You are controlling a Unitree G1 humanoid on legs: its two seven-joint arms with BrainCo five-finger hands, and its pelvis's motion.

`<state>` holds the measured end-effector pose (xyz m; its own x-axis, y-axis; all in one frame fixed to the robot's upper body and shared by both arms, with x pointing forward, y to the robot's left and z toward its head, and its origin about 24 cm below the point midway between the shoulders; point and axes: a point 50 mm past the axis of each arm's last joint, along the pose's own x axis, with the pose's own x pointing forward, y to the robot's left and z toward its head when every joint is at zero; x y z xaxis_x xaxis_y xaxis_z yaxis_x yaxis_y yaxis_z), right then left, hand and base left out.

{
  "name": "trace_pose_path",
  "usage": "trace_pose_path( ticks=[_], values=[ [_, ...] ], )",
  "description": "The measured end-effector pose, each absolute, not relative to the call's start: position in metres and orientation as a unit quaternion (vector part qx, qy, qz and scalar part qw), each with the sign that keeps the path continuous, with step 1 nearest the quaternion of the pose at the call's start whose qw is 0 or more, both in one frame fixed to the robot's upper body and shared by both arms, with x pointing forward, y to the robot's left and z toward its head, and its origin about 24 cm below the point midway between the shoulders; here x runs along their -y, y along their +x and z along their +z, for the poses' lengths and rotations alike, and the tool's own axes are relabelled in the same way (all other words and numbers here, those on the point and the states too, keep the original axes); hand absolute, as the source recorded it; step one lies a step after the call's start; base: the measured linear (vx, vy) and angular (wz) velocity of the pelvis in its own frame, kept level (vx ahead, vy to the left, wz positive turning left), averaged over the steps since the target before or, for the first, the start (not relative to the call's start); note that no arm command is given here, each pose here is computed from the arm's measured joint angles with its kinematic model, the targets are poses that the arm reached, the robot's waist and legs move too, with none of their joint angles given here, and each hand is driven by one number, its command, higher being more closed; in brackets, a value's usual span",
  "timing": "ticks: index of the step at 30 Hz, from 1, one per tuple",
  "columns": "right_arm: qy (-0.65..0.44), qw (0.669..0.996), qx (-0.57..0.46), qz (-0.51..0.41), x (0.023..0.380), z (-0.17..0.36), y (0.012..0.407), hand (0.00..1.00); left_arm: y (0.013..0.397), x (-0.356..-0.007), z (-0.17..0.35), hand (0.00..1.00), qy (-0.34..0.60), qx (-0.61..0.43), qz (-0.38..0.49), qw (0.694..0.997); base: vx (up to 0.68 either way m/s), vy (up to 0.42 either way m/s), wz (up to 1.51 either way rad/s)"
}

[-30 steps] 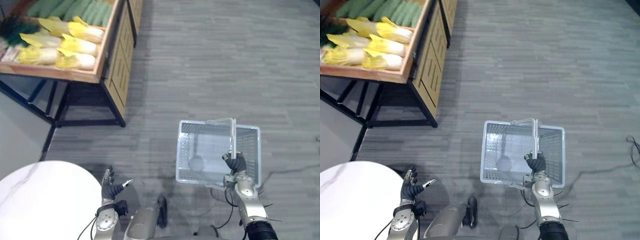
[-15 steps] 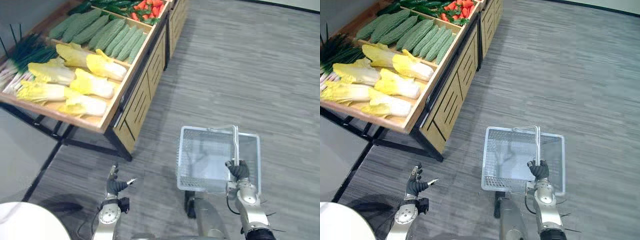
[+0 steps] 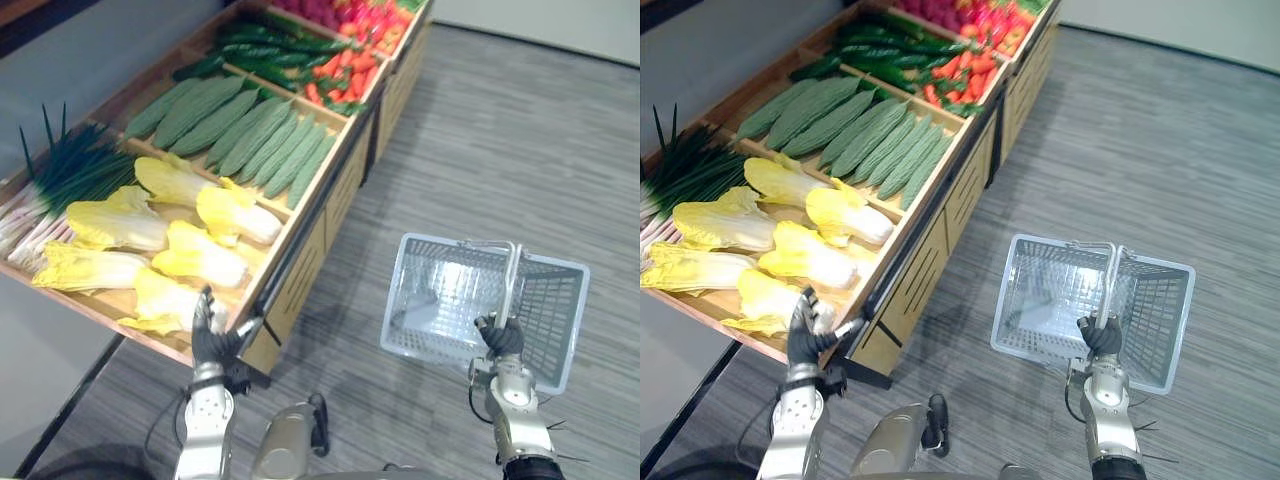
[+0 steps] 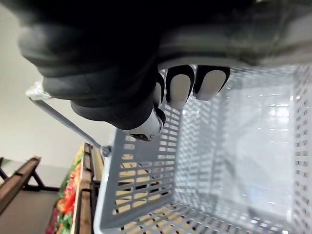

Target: Pick vegetable in the basket

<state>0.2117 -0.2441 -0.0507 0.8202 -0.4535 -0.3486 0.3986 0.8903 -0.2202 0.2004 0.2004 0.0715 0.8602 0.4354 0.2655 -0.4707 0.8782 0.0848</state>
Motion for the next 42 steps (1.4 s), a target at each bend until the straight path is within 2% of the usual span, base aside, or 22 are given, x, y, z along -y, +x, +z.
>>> trace_pose_path(
  ticks=[5,9,17,26,36,42],
  values=[
    [-0.072,0.953,-0.205,-0.211,0.238,-0.055,0.206,1.00,0.194,-0.196,0.086,0.00,0.111,0.161,0.249,0.949,0.35,-0.044,0.78],
    [-0.070,0.950,-0.212,-0.220,0.241,-0.059,0.191,1.00,0.201,-0.181,0.085,0.00,0.120,0.165,0.217,0.955,0.30,-0.223,1.45],
    [-0.073,0.929,-0.239,-0.271,0.262,-0.064,0.141,1.00,0.201,-0.165,0.077,0.00,0.099,0.143,0.198,0.965,0.19,-0.289,1.21],
    [-0.023,0.896,-0.291,-0.335,0.270,-0.084,0.104,1.00,0.207,-0.170,0.068,0.00,0.127,0.125,0.171,0.969,-0.10,-0.011,0.72],
    [-0.003,0.910,-0.315,-0.268,0.247,-0.099,0.129,1.00,0.222,-0.186,0.012,0.00,0.189,-0.011,0.150,0.970,-0.05,0.012,-0.12],
    [-0.020,0.919,-0.304,-0.248,0.244,-0.095,0.141,1.00,0.242,-0.194,0.020,0.00,0.231,0.002,0.146,0.962,-0.02,-0.015,-0.12]
  ],
)
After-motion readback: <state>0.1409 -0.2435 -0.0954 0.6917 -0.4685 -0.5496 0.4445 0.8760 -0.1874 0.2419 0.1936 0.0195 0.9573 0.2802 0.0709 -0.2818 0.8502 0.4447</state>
